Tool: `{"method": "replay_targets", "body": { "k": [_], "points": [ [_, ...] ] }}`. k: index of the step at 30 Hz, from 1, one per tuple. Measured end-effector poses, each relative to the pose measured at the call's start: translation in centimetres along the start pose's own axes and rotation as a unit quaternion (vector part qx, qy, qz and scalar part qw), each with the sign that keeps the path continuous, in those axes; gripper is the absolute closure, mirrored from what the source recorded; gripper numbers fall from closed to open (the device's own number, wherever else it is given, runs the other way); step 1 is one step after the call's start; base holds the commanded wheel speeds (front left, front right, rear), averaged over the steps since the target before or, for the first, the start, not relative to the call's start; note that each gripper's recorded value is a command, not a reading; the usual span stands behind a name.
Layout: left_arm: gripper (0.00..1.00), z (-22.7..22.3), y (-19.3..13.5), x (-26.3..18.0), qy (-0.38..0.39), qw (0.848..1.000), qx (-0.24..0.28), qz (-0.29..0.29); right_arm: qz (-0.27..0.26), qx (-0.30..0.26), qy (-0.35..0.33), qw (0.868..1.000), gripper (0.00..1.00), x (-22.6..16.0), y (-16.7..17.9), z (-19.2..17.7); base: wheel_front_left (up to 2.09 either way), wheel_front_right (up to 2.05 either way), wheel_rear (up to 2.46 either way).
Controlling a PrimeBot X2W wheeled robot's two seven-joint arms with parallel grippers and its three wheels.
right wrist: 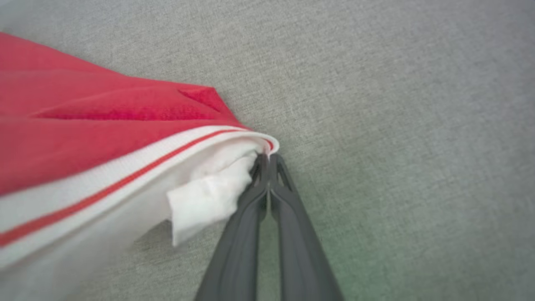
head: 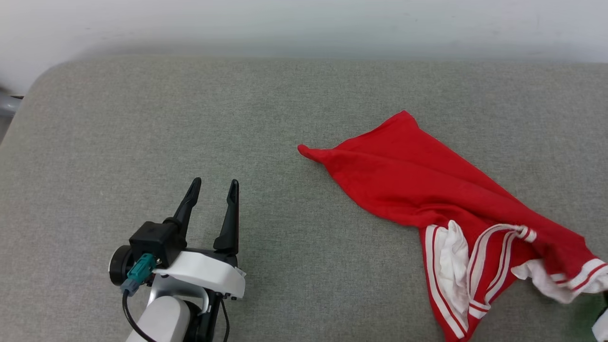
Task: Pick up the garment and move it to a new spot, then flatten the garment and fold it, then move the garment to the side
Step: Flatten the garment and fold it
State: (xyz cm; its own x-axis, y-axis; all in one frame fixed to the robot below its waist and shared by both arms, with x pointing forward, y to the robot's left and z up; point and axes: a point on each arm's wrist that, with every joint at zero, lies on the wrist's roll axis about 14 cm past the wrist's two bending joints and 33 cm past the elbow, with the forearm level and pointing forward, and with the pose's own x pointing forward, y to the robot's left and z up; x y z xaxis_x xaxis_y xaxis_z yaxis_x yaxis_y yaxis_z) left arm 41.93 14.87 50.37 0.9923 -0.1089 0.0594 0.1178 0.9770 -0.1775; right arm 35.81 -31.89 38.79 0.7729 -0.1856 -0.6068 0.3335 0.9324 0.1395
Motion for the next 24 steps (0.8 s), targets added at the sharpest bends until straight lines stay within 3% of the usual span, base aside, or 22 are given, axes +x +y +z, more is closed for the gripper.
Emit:
{"method": "replay_targets", "body": {
  "k": [6,15,24],
  "points": [
    [0.0,0.2,0.0,0.0,-0.002,1.0,0.004,-0.002,0.024,0.004,-0.082,0.996,0.0,-0.3,2.0,2.5,0.0,0.0,0.0],
    [0.0,1.0,-0.5,-1.2,-0.008,1.0,0.003,-0.004,0.066,-0.035,-0.266,0.961,0.0,-4.3,5.8,9.5,0.0,0.0,0.0],
    [0.0,1.4,-0.8,-1.8,0.002,1.0,0.009,-0.01,0.116,-0.084,-0.316,0.938,0.0,-8.7,10.0,10.0,0.0,0.0,0.0]
  ]
}}
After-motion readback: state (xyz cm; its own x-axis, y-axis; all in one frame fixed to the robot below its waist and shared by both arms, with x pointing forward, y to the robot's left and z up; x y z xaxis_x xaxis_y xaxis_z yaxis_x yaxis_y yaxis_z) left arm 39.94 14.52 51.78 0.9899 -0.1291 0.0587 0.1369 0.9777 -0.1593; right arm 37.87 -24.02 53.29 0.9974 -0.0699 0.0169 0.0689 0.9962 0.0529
